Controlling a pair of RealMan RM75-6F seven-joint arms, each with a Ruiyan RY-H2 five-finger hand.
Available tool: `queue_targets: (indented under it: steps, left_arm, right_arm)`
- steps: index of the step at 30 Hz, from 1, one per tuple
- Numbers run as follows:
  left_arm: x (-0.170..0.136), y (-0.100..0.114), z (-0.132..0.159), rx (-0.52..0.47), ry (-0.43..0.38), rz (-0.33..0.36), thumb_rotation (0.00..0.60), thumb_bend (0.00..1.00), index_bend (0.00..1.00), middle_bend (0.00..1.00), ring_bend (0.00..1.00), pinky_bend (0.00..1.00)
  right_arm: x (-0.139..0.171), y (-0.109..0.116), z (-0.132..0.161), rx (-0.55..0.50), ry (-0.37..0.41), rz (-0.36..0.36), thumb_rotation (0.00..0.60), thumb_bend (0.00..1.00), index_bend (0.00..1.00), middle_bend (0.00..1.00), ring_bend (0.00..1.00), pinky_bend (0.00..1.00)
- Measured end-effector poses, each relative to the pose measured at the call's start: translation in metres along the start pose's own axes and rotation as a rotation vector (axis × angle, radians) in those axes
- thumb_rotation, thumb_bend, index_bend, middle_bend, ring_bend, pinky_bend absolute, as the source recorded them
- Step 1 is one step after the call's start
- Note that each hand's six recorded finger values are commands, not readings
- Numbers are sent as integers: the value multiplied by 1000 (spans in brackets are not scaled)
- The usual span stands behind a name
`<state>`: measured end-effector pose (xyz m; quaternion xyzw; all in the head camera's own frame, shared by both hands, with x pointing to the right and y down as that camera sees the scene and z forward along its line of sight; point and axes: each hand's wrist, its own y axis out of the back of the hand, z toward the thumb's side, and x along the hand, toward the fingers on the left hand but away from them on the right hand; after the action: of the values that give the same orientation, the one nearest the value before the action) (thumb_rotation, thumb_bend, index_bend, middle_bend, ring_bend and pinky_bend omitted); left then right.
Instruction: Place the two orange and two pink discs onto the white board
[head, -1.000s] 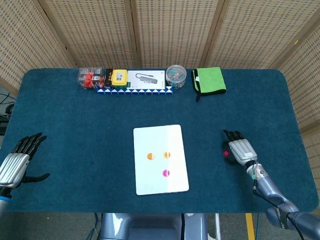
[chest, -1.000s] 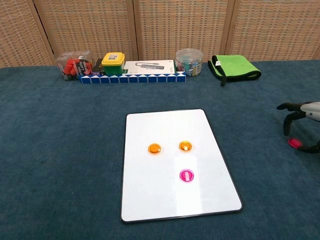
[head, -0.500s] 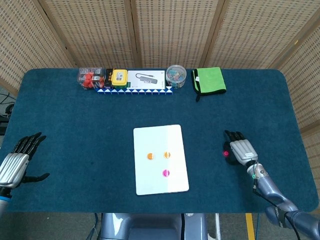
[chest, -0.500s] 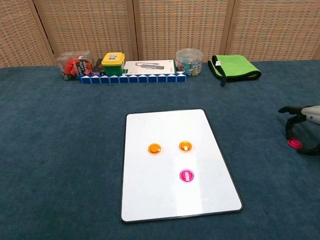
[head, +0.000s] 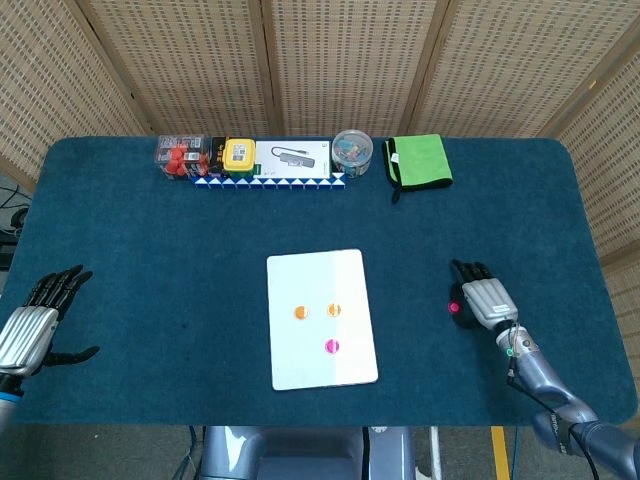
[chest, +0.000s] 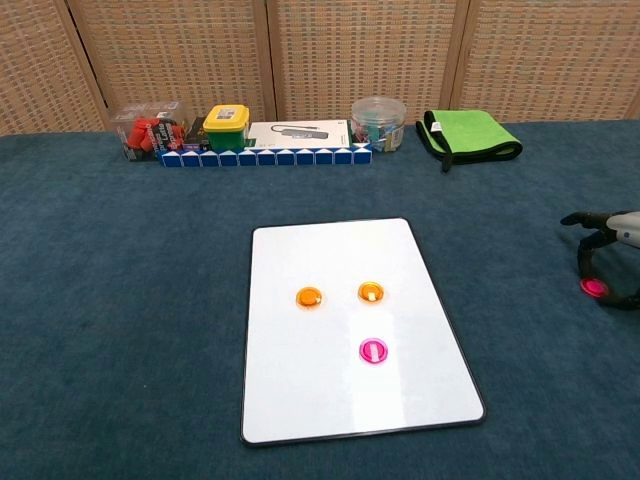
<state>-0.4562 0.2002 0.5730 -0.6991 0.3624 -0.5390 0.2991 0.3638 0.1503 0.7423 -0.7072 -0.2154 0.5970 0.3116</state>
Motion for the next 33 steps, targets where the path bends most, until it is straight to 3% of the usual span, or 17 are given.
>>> queue_targets:
  steps: [10, 23, 27, 33]
  left_arm:
    - [1, 0, 1, -1, -4, -5, 600, 0, 0, 0, 0, 0]
    - [0, 0, -2, -11, -1, -8, 600, 0, 0, 0, 0, 0]
    - [-1, 0, -4, -18, 3, -8, 600, 0, 0, 0, 0, 0]
    - [-2, 1, -5, -25, 3, -9, 600, 0, 0, 0, 0, 0]
  right_arm:
    - [6, 21, 43, 1, 123, -35, 600, 435, 548, 1, 0, 0]
    - [-4, 48, 193, 163, 448, -16, 600, 439, 549, 8, 0, 0]
    - [-8, 45, 237, 177, 521, -1, 600, 435, 555, 11, 0, 0]
    - [-8, 44, 274, 205, 584, -6, 600, 437, 555, 11, 0, 0]
